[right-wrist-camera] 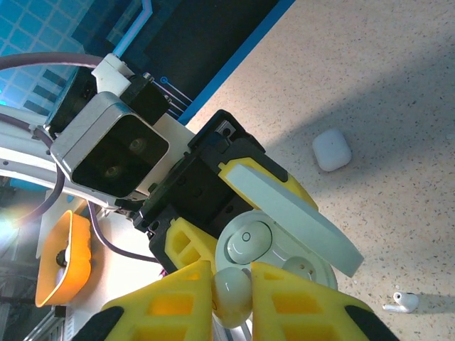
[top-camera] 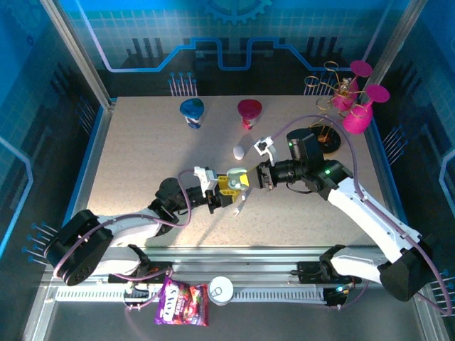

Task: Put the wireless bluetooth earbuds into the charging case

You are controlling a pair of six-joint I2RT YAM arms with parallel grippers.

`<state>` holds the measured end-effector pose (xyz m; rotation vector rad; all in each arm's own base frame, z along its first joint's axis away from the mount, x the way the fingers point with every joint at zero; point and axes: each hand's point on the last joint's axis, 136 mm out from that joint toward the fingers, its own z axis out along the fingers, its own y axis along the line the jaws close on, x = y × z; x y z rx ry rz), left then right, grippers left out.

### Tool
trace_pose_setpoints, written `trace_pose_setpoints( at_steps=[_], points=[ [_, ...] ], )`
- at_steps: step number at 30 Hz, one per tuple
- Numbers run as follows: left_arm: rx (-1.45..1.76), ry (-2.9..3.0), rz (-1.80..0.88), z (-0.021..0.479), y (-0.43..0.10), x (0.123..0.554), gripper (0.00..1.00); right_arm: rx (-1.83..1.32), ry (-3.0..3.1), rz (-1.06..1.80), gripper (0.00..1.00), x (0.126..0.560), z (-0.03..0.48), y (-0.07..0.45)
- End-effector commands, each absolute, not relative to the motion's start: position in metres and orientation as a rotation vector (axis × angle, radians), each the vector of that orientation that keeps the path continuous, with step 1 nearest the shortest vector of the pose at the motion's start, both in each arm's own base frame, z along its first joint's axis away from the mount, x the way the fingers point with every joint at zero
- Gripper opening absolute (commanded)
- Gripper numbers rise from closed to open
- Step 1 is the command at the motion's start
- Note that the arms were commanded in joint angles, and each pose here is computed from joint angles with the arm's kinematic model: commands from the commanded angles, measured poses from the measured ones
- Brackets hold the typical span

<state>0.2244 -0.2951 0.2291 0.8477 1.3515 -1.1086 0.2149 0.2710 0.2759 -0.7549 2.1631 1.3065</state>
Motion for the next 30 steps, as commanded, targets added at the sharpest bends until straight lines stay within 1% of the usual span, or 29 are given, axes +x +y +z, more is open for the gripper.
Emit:
trace_pose_setpoints(
  at_steps=[1, 17, 18, 20, 30],
  points=[
    [0.844, 1.254, -1.128, 0.257, -0.293, 0.22, 0.26, -0.772, 2.181, 1.279, 0.15, 0.214, 0.269, 0.271],
    [0.819, 1.208, -1.111, 0.271, -0.291, 0.223, 0.26, -0.765, 2.223, 1.249, 0.16, 0.216, 0.259, 0.267],
    [0.82, 1.206, -1.115, 0.271, -0.292, 0.223, 0.26, -0.761, 2.227, 1.246, 0.18, 0.217, 0.259, 0.267],
    [0.82, 1.209, -1.12, 0.27, -0.292, 0.223, 0.25, -0.75, 2.224, 1.238, 0.26, 0.219, 0.262, 0.267],
    [0.827, 1.216, -1.111, 0.263, -0.294, 0.225, 0.25, -0.692, 2.152, 1.231, 0.51, 0.22, 0.291, 0.258]
  ],
)
